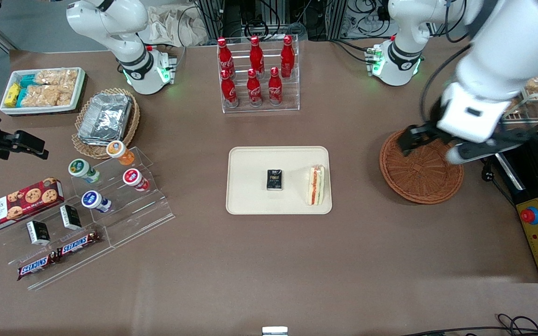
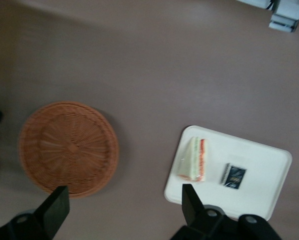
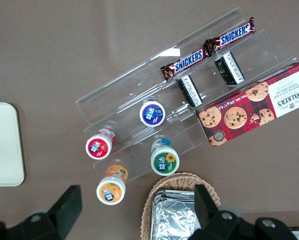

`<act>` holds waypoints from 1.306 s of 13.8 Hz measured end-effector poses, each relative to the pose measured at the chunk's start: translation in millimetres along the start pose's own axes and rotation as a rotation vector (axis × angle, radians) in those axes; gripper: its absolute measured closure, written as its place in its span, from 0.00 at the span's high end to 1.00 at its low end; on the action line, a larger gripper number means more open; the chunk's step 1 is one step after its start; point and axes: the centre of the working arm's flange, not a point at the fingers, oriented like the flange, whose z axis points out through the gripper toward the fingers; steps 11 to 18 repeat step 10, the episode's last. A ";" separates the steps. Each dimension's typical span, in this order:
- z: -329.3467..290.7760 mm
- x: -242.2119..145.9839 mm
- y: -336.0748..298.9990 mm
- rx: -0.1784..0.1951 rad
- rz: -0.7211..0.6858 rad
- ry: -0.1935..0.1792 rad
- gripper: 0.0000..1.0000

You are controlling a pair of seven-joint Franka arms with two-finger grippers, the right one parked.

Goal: Place sandwich from basket to tray

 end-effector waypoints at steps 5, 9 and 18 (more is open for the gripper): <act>-1.5 8.6 -105.1 0.021 0.183 -0.036 1.00; 4.5 6.9 -114.0 0.020 0.224 -0.062 1.00; 4.8 5.8 -110.7 0.020 0.231 -0.063 1.00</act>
